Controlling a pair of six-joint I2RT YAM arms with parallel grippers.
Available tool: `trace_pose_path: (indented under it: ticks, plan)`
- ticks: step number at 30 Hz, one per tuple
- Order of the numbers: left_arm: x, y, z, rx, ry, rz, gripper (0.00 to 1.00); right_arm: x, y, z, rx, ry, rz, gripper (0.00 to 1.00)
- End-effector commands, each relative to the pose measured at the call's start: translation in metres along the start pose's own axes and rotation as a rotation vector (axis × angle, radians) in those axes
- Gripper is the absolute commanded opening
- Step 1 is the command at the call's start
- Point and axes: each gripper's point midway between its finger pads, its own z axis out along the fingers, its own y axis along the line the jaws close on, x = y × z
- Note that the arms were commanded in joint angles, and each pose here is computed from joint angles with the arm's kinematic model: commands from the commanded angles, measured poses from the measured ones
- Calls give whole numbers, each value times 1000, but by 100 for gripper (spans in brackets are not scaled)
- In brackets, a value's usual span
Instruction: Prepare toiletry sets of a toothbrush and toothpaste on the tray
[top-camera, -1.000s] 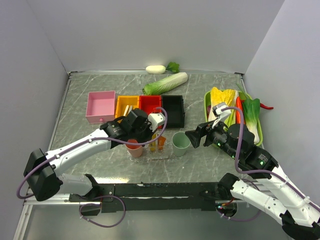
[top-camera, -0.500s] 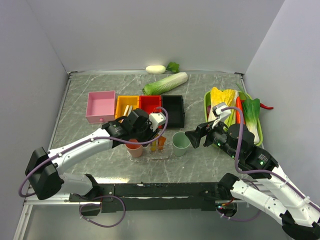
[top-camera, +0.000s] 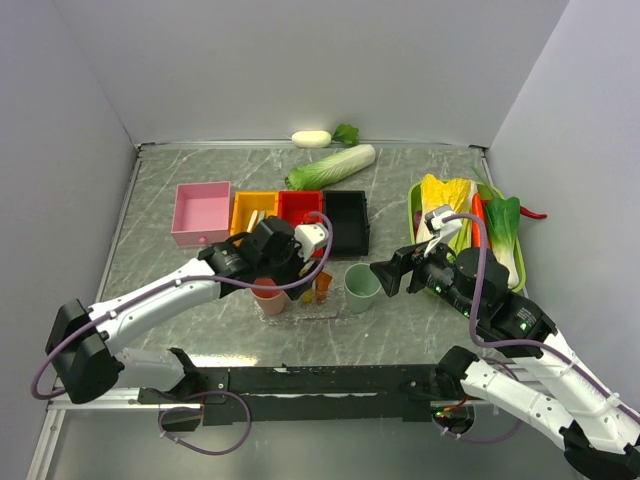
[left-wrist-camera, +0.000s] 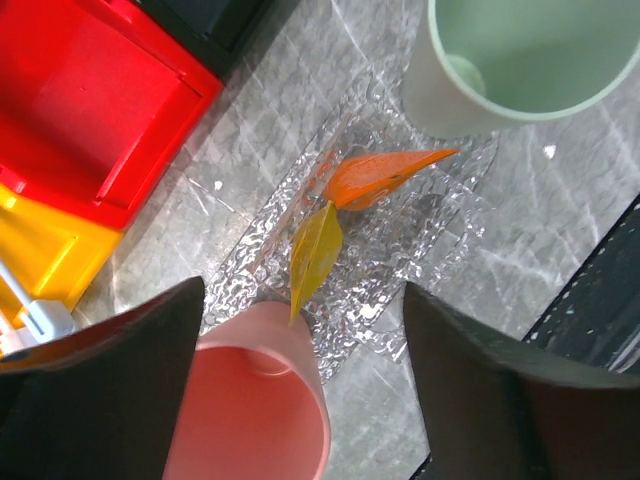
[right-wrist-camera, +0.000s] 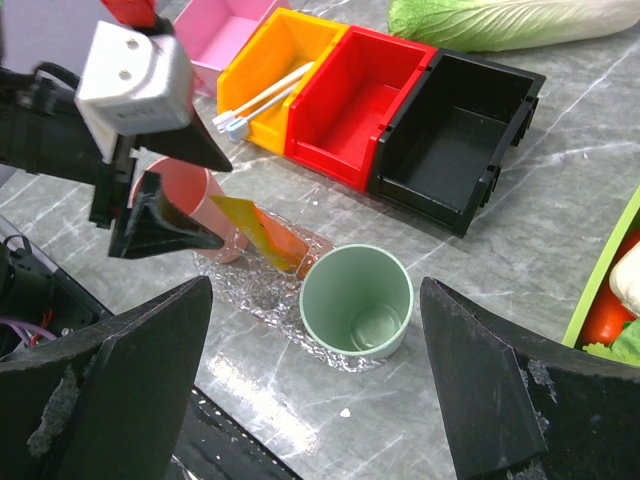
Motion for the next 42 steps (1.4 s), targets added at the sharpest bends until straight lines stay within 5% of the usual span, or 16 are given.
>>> trace_pose_path:
  ticks: [1,4,13,20,25,29,34,42]
  plan:
    - [-28,0,-20,-12,-111,9,87,-4,-3,-4,10,-27,-1,92]
    - [-30,-5,-25,19,-128,21,99,-5,-2,-4,7,-29,0,92]
    - [-82,10,-74,25,-374,41,97,-8,-1,-2,5,-35,9,92]
    - [-99,129,-112,-276,-605,-398,97,-9,4,0,-12,-27,15,92]
    - [-37,184,-88,-457,-511,-729,94,-11,7,2,-23,-10,10,92]
    - [34,216,-68,-582,-396,-888,78,-13,9,4,-30,-7,14,92]
    - [51,228,-64,-650,-352,-899,65,-13,14,10,-50,-9,31,92]
    - [71,224,-25,-565,-264,-976,59,-2,17,17,-66,17,37,92]
